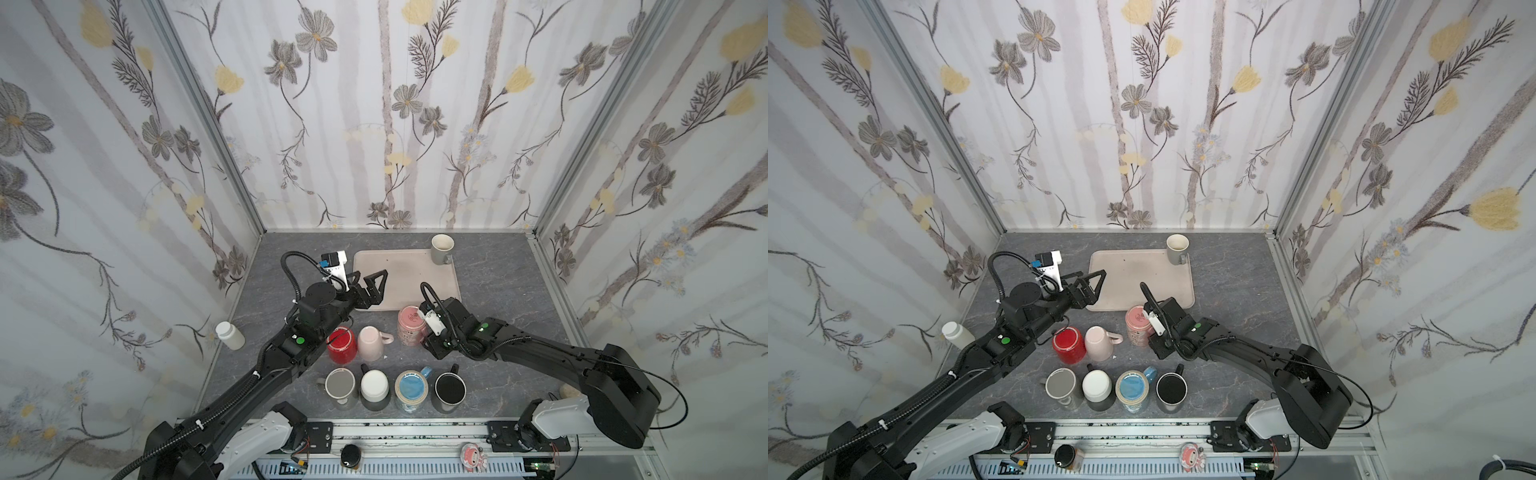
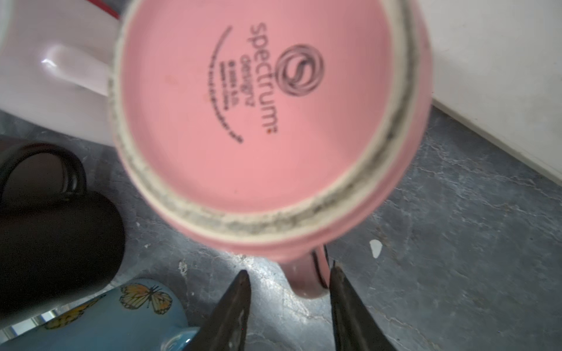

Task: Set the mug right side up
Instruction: 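Lower the right gripper and close it on the pink mug, then lift the upside-down pink mug and raise it above the tray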

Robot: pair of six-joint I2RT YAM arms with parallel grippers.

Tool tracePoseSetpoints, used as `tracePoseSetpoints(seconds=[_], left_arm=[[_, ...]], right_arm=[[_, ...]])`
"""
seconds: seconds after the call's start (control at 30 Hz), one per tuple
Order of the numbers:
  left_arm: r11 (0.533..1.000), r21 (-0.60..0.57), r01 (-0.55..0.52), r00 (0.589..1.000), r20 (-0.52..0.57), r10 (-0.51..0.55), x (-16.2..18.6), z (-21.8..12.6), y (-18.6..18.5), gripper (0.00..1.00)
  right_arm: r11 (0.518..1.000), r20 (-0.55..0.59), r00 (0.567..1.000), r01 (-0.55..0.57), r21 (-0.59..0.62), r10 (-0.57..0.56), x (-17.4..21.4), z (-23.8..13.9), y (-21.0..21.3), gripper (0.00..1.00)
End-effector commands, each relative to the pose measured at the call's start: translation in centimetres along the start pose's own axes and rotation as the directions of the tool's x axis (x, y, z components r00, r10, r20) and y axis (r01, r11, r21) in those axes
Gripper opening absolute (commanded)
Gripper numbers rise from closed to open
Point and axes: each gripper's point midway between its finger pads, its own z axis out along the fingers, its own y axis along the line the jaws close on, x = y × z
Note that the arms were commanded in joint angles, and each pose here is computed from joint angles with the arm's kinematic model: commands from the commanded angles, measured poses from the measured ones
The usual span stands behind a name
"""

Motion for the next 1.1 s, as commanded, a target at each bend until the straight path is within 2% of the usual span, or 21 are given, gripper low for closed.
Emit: tracePoseSetpoints(seconds=[0.0,0.07,0.17,0.67,0.9,1.07], left_arm=[[1.000,0.004,-0.002,1.000,0.023,0.002,-0.5,0.1,-0.1,1.00],[1.000,0.008,-0.002,1.000,0.020,0.002,-0.4,0.2,-0.2,1.00],[1.000,0.008,-0.001,1.000,0.018,0.001,-0.3,0.3,-0.1,1.00],[0.999,0.037,0.003,1.000,0.030,-0.004,-0.3,-0.2,-0.4,1.00],[0.999,0.033,0.002,1.000,0.011,-0.003,0.0,0.1,-0.4,1.00],[0.999,0.037,0.000,1.000,0.019,-0.001,-0.2,0.0,-0.5,1.00]], right_arm=[[0.998,0.026,1.000,-0.010,0.063,0.008,-0.7,0.1,-0.9,0.43],[0.996,0.033,0.999,-0.021,0.085,0.018,-1.0,0.2,-1.2,0.48],[0.995,0.054,0.998,-0.025,0.100,0.019,-1.8,0.4,-1.4,0.50],[0.991,0.072,0.997,0.029,0.129,-0.038,-3.3,1.9,-0.6,0.39],[0.988,0.065,0.997,0.040,0.150,-0.050,-3.4,2.4,-0.9,0.28],[0.986,0.058,0.997,0.040,0.162,-0.050,-3.3,2.7,-1.1,0.10]])
